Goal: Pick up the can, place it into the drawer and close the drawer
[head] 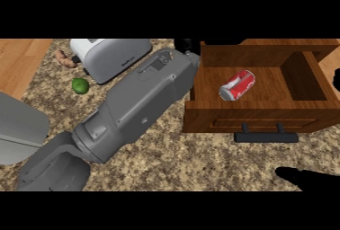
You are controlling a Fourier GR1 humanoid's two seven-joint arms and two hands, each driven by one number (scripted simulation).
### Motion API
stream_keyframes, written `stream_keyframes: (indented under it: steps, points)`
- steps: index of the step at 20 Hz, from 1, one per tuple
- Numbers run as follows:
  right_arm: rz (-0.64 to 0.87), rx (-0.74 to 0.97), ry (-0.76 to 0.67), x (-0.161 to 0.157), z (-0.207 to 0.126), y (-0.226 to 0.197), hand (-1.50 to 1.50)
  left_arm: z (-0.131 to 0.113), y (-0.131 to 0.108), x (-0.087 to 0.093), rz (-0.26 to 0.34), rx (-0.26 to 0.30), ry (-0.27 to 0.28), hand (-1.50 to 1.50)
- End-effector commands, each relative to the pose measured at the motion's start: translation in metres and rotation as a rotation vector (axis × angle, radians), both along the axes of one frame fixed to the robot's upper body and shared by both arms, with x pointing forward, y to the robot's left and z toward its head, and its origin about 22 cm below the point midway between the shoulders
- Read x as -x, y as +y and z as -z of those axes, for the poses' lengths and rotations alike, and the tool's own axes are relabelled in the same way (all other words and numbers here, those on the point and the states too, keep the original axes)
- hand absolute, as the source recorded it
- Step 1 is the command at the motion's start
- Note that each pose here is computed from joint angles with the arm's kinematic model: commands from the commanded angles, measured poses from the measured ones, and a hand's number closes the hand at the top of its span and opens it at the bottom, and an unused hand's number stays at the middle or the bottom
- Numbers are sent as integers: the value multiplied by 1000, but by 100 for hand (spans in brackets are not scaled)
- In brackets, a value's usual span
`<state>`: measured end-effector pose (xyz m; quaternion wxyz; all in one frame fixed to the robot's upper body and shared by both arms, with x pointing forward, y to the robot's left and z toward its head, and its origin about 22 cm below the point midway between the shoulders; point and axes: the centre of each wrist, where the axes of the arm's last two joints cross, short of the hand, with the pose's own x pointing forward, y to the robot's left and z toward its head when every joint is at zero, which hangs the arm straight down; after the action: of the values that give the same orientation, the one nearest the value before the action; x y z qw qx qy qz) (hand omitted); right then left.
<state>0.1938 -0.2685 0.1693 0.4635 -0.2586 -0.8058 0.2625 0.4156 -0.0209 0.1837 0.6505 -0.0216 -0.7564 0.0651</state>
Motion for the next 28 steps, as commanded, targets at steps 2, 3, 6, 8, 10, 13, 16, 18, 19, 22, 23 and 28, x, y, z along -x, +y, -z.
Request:
stream_keyframes:
  steps: [2, 3, 6, 8, 10, 13, 16, 18, 19, 22, 23, 28]
  points:
    - [-4, 105, -21, -45, 13, 39, -150, -8, -5, 3, -11, -3, 21, -150]
    - [13, 149, -39, -46, 12, 34, -150, -7, 2, 0, -23, -16, 13, -150]
    - [15, 230, -16, -75, 20, 49, -150, -11, 0, 2, -20, -28, 10, -150]
    - [22, 279, -11, -87, 26, 58, -150, -4, 23, -5, -31, -22, 14, -150]
    - [-6, 345, 1, -98, 38, 61, -150, -3, 24, -7, -35, -28, 5, -150]
    - [4, 428, 9, -128, 51, 61, -150, -8, 40, -7, -32, -24, 14, -150]
    - [52, 523, 25, -150, 55, 81, -150, -16, 44, -8, -45, -46, 10, -150]
    - [49, 533, 23, -150, 79, 90, -150, -20, 59, -12, -70, -38, 15, -150]
    - [55, 535, 34, -158, 84, 79, -150, -35, 61, -13, -65, -46, 11, -150]
    - [80, 560, 70, -172, 108, 88, -150, -24, 67, -10, -87, -29, 24, -150]
    - [123, 557, 73, -175, 121, 74, -150, -15, 74, -6, -72, -33, 9, -150]
    - [162, 607, 66, -199, 123, 59, -150, -14, 97, -4, -78, -49, 18, -150]
